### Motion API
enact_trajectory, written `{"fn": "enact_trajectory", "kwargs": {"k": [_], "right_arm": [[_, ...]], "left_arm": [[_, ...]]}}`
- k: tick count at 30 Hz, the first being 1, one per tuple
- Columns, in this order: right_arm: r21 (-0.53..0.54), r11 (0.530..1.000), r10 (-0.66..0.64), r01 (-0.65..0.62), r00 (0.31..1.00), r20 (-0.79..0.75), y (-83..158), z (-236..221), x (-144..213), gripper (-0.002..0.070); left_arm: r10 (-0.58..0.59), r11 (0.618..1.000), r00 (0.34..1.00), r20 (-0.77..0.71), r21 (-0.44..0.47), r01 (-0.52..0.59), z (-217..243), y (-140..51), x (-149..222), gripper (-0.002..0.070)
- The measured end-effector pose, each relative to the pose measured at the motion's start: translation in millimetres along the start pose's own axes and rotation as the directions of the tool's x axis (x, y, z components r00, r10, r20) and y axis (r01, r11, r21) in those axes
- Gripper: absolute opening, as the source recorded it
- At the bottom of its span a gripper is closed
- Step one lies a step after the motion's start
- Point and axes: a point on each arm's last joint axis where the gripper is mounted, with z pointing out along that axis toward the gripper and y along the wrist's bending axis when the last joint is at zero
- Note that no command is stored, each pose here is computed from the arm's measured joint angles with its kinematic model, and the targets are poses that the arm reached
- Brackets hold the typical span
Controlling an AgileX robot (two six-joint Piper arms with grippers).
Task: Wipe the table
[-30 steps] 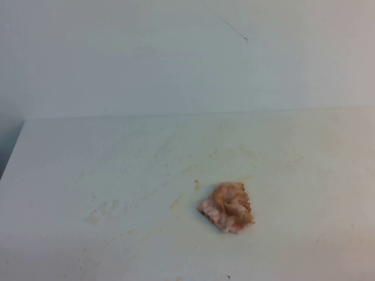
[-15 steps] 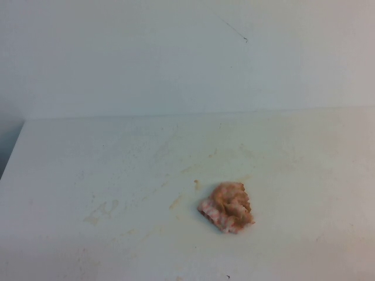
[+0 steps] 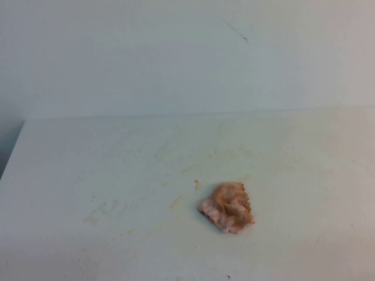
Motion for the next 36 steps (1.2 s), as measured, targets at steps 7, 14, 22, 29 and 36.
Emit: {"fn": "enact_trajectory", "kwargs": {"k": [7,14,22,29,36], "right_arm": [[0.000,1.000,0.000,0.000,1.000,-0.002,0.0,0.0,0.1,-0.0002],[0.015,1.000,0.007,-0.007,1.000,-0.002,-0.8,0.0,0.2,-0.0002],[0.112,0.993,0.046,-0.045,0.999,-0.003,-6.0,-0.4,0.5,-0.0002],[0.130,0.990,0.052,-0.052,0.999,-0.003,-7.0,-0.5,0.6,-0.0002],[0.130,0.990,0.052,-0.052,0.999,-0.003,-7.0,-0.5,0.6,-0.0002]], "left_arm": [[0.000,1.000,1.000,0.000,0.000,0.000,0.0,0.0,0.0,0.0000],[0.000,1.000,1.000,0.000,0.000,0.000,0.0,0.0,0.0,0.0000],[0.000,1.000,1.000,0.000,0.000,0.000,0.0,0.0,0.0,0.0000],[0.002,1.000,1.000,0.000,-0.001,-0.002,0.0,0.0,0.0,0.0000],[0.002,1.000,1.000,0.000,-0.001,-0.002,0.0,0.0,0.0,0.0000]]}}
